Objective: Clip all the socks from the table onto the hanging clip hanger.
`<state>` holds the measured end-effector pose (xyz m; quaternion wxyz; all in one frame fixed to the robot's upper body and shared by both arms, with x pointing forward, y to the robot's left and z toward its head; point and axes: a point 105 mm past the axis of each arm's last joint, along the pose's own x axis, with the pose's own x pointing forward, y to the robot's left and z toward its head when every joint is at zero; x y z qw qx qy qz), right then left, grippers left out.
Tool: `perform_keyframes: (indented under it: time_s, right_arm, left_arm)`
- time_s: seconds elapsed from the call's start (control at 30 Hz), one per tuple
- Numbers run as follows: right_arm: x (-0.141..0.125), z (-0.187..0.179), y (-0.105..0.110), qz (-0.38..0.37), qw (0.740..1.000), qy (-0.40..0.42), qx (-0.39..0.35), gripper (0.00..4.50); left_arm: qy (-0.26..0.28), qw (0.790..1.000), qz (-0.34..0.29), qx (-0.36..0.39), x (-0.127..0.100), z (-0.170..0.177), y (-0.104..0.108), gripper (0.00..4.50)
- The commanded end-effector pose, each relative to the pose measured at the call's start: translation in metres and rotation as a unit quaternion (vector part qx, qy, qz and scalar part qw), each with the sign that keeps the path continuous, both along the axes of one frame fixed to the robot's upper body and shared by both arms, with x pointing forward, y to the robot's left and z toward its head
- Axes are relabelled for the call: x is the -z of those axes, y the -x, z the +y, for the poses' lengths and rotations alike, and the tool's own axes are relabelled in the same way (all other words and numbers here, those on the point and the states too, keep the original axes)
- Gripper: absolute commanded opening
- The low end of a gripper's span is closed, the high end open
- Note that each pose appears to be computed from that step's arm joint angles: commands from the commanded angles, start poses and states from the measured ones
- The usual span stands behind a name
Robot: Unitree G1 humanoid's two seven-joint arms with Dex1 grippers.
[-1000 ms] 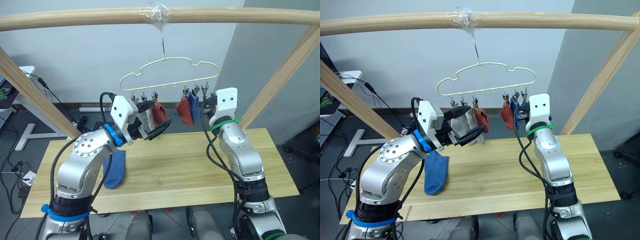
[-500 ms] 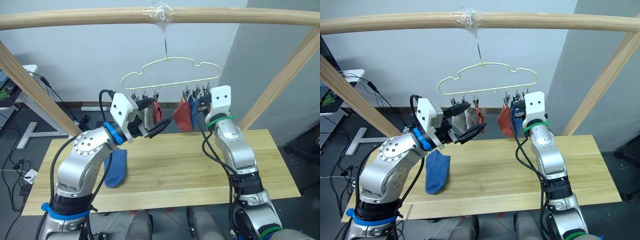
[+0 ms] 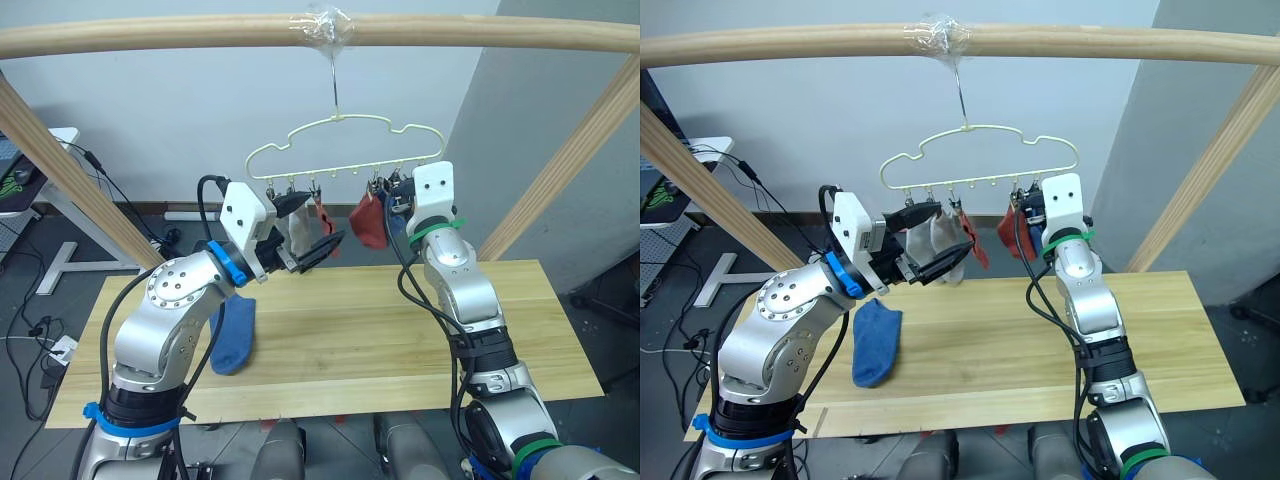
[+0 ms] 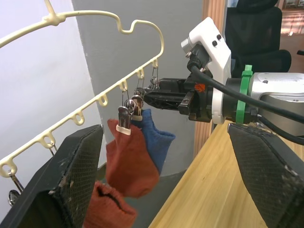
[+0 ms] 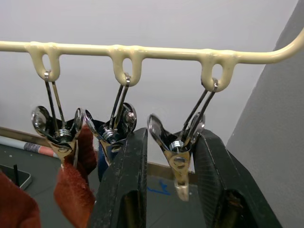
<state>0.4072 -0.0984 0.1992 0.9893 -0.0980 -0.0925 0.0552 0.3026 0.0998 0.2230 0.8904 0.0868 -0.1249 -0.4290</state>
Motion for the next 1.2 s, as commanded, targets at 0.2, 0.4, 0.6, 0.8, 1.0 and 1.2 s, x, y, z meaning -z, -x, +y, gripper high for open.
perform_keyframes:
  time_s: [0.2,0.4,0.6,0.8,1.0,1.2]
  right_arm:
    - [-0.0248,0.0011,0.0010,-0.042,0.999,-0.004,0.000,1.39]
    - [-0.0285,0.0003,0.0003,-0.046,0.999,-0.003,0.002,1.39]
    - [-0.0303,0.0006,-0.0003,-0.048,0.999,-0.002,0.002,1.39]
    - [-0.0255,-0.0012,0.0005,-0.040,0.999,-0.011,0.001,1.55]
    - [-0.0262,-0.0014,0.0003,-0.040,0.999,-0.012,0.004,3.37]
    - [-0.0251,-0.0003,0.0002,-0.038,0.999,-0.013,0.002,3.37]
  left_arm:
    - [0.016,0.999,-0.028,0.010,-0.0171,-0.0046,0.0034,4.34]
    - [0.020,0.999,-0.030,0.013,-0.0199,-0.0063,0.0038,4.34]
    - [0.022,0.999,-0.031,0.013,-0.0213,-0.0069,0.0035,4.34]
    - [0.022,0.999,-0.031,0.014,-0.0206,-0.0070,0.0037,4.34]
    - [0.023,0.999,-0.031,0.016,-0.0206,-0.0080,0.0038,4.34]
    - [0.022,0.999,-0.031,0.015,-0.0205,-0.0080,0.0033,4.34]
